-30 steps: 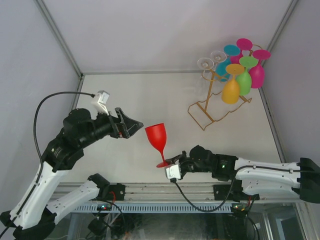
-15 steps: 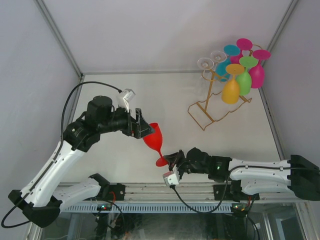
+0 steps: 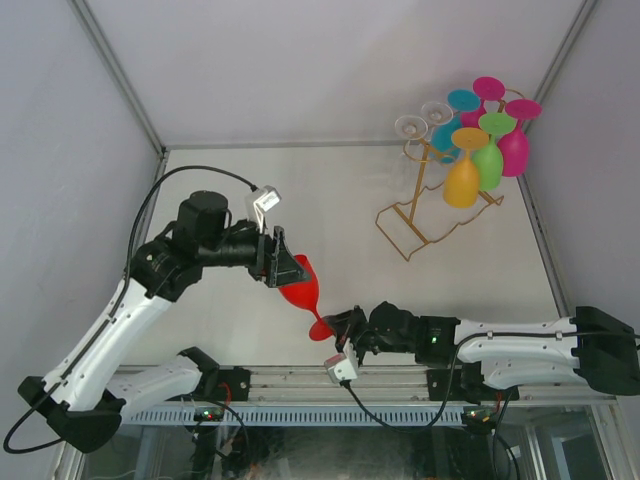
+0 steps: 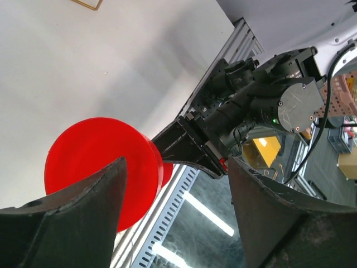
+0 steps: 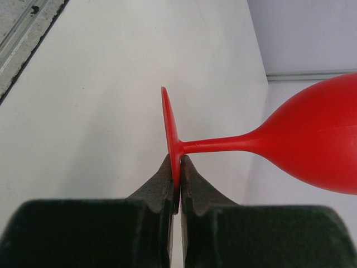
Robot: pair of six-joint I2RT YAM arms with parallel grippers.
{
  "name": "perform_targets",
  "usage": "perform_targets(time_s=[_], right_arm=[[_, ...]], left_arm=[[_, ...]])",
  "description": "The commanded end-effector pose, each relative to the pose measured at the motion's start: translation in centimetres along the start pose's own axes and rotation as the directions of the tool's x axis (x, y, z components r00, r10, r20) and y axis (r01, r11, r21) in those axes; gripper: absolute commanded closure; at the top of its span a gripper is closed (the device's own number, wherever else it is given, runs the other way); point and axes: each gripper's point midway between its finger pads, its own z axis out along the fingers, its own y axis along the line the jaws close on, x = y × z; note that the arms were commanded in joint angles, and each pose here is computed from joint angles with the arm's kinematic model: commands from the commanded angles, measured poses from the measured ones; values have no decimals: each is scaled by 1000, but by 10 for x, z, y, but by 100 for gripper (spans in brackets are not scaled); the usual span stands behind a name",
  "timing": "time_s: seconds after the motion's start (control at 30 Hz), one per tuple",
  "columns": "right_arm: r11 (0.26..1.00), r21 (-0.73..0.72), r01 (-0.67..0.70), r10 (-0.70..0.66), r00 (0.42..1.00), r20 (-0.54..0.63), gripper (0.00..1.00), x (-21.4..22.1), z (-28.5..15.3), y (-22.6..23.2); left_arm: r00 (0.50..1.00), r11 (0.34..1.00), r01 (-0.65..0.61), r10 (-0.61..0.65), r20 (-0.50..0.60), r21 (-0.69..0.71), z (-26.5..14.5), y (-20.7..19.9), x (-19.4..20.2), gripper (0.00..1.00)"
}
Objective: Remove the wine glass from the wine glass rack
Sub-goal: Place the wine glass at the center of the board.
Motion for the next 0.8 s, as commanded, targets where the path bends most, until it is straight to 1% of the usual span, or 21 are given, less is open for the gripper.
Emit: perform_targets(time_s=[0.0, 0.07, 0.13, 0.17, 0.3, 0.5, 0.57, 0.63, 0.77], right_arm=[[996, 74, 38, -38, 999, -2, 100, -4, -1, -21], [997, 66, 42, -41, 999, -4, 100, -3, -1, -19], [998, 52, 36, -36, 999, -7, 100, -2, -2, -16], [998, 46, 34, -34, 999, -7, 100, -1, -2, -15], [999, 38, 29, -28, 1000, -13, 100, 2, -2, -13], [997, 66, 33, -33, 999, -15, 100, 4, -1, -21], [997, 71, 34, -33, 999, -12, 100, 4, -1, -22], [997, 73, 33, -31, 999, -16, 100, 5, 0, -23], [997, 75, 22, -20, 1000, -23, 100, 7, 0, -23]], left_arm=[[998, 997, -40, 42, -36, 59, 3, -5, 5, 26], [998, 996, -37, 41, -53, 75, 5, -6, 8, 31], [997, 996, -41, 46, -54, 82, 5, -7, 6, 41], [997, 995, -46, 51, -55, 86, 5, -8, 6, 43], [996, 994, -57, 63, -69, 96, 4, -8, 9, 47], [989, 995, -60, 69, -127, 75, 5, 1, 24, 47], [988, 995, -62, 72, -135, 82, 5, 1, 26, 51], [987, 992, -68, 82, -139, 102, 6, -1, 26, 58], [983, 987, -86, 106, -148, 133, 5, -4, 28, 66]])
